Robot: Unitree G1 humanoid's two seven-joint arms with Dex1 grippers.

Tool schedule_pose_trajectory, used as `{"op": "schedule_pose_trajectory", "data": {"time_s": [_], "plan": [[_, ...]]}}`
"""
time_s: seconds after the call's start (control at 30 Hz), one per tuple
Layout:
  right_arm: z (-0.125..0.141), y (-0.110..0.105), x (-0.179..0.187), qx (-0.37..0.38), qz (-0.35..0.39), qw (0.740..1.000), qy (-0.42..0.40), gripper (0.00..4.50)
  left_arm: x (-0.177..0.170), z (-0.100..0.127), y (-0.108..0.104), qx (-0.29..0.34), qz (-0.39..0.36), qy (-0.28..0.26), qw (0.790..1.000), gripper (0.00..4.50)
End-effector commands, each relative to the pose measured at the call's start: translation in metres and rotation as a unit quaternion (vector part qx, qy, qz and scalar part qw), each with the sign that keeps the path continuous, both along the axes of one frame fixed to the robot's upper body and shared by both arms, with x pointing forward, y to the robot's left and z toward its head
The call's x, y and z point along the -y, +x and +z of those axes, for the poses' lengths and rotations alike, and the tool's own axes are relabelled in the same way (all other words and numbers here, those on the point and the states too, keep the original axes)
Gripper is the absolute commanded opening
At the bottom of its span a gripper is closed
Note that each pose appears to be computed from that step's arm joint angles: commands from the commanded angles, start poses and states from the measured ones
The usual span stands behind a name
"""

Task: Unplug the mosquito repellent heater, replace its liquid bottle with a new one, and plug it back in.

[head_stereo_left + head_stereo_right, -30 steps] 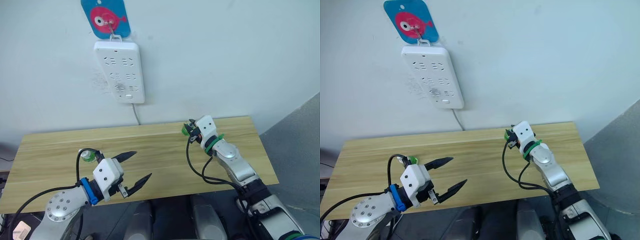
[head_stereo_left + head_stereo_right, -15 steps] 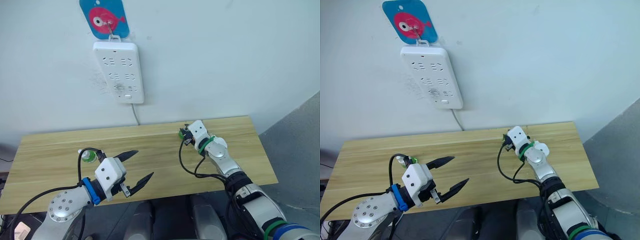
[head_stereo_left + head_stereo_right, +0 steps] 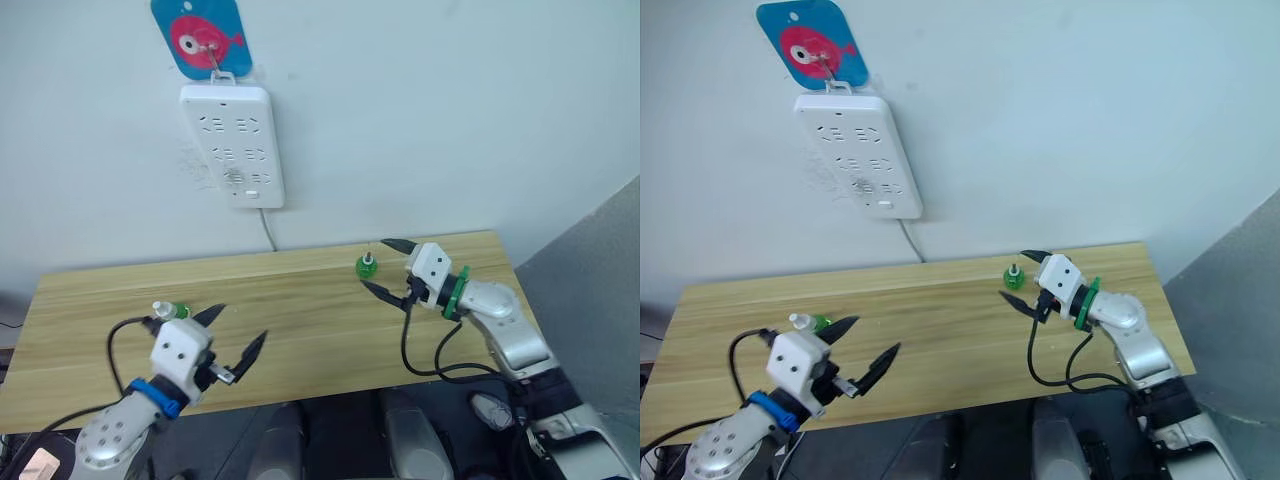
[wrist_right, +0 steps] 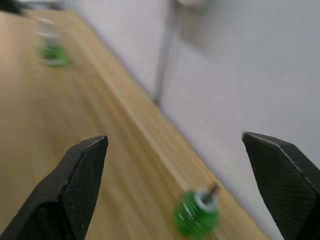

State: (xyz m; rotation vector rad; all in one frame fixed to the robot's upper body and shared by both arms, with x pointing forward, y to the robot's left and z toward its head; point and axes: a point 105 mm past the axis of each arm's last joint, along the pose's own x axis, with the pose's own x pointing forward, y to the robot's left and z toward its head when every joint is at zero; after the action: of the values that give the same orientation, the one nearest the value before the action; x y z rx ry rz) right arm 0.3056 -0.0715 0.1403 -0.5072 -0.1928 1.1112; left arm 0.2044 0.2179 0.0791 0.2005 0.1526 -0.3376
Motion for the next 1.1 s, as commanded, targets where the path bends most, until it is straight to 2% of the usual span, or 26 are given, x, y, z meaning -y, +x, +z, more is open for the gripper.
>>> {"op": "schedule_pose_trajectory", "data": {"time_s": [0.03,0.27,0.4,0.53,0.63,0.73,0.97,1.1], "plan": [[0.02,-0.023,-0.023,-0.012,0.079,0.997,0.006,4.48,-0.025,-0.009,-0.013,-0.015,0.081,-0.005,0.997,4.5],[0.025,-0.03,-0.047,-0.051,0.117,0.992,-0.004,4.48,-0.07,-0.032,-0.025,-0.045,0.22,-0.031,0.974,4.5],[0.023,-0.028,-0.052,-0.06,0.109,0.992,-0.013,4.48,-0.072,-0.042,-0.022,-0.063,0.22,-0.04,0.973,4.5],[0.023,-0.029,-0.057,-0.068,0.104,0.992,-0.021,4.48,-0.084,-0.05,-0.007,-0.067,0.228,-0.027,0.971,4.5],[0.021,-0.032,-0.059,-0.072,0.1,0.992,-0.033,4.48,-0.098,-0.049,0.013,-0.055,0.235,-0.013,0.97,4.5],[0.026,-0.038,-0.061,-0.076,0.099,0.992,-0.035,4.48,-0.108,-0.045,0.022,-0.045,0.237,-0.011,0.97,4.5],[0.032,-0.049,-0.066,-0.097,0.105,0.989,-0.033,4.48,-0.119,-0.051,0.046,-0.042,0.218,0.013,0.975,4.5],[0.034,-0.051,-0.064,-0.104,0.105,0.988,-0.036,4.48,-0.118,-0.053,0.06,-0.036,0.211,0.0,0.977,4.5]]}}
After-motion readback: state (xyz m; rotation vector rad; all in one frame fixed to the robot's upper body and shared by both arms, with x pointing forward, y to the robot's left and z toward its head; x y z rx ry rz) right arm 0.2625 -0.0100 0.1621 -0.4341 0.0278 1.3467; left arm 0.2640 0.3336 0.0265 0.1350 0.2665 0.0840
